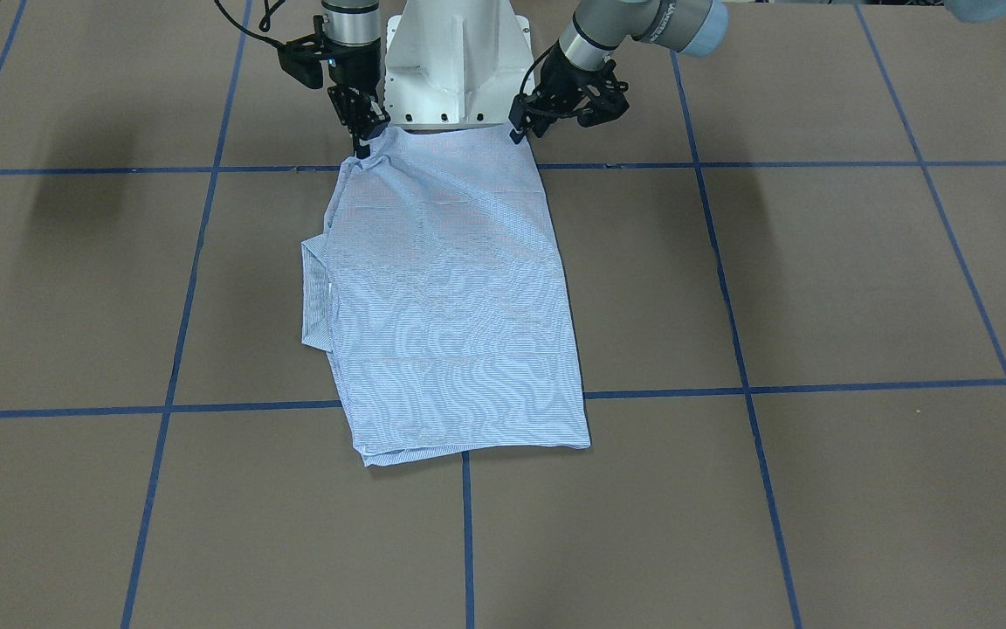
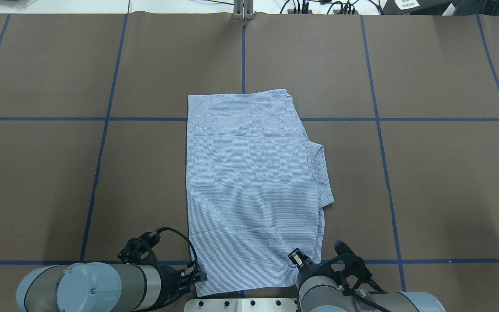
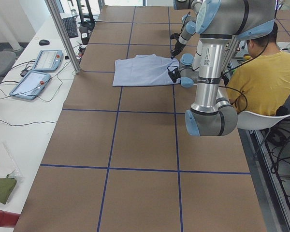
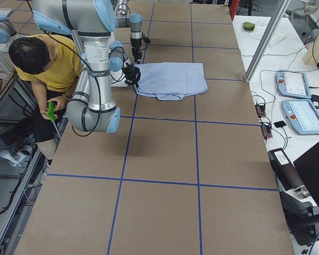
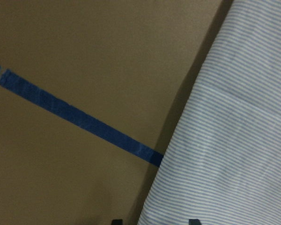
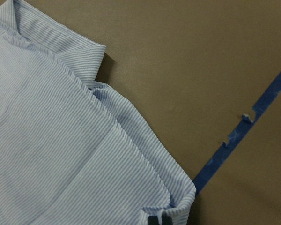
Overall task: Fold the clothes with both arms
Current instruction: 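Lower the left gripper to the other near corner and grasp, then lift the near edge with both grippers and fold it away from the robot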
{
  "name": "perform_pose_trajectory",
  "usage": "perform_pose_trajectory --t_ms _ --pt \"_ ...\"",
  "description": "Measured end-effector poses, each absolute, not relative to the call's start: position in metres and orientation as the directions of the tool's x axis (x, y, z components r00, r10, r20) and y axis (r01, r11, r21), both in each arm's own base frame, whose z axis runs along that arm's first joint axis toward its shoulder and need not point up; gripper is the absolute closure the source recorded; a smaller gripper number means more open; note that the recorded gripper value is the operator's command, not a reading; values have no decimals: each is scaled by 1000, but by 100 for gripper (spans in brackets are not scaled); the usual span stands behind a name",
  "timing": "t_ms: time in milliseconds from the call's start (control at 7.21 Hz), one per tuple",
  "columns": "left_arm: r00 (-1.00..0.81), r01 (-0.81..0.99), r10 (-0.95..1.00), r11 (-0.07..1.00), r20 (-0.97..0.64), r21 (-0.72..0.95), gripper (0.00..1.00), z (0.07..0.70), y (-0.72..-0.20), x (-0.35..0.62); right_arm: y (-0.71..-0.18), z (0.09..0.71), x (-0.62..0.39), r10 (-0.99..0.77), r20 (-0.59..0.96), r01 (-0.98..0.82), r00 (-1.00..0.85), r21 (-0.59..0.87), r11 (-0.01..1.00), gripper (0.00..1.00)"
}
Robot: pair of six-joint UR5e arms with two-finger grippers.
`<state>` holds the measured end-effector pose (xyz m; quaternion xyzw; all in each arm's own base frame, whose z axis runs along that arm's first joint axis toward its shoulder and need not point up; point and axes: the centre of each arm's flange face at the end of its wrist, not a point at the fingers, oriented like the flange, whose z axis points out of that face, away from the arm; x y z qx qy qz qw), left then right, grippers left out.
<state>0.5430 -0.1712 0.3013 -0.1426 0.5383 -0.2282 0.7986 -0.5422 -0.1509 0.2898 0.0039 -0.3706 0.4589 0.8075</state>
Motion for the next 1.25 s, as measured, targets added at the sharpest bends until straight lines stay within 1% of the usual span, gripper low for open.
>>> perform_pose_trajectory --t_ms 416,555,693,832,1248 --pt "321 206 -516 857 -795 -473 53 301 -168 549 -151 290 -542 739 601 -744 304 -334 578 100" --pt "321 205 -515 857 -795 -473 63 301 -168 550 -151 290 -542 739 601 -744 304 -334 578 100" --pt "322 206 -516 857 -794 -473 83 301 -168 551 -151 290 -542 739 601 -744 304 -334 578 100" --pt "321 210 -517 856 -794 -472 100 302 -168 552 -151 290 -542 739 602 -744 304 -335 578 100" --pt "301 216 -521 853 -799 -475 100 295 -172 549 -153 288 -541 740 602 -745 300 -337 576 100"
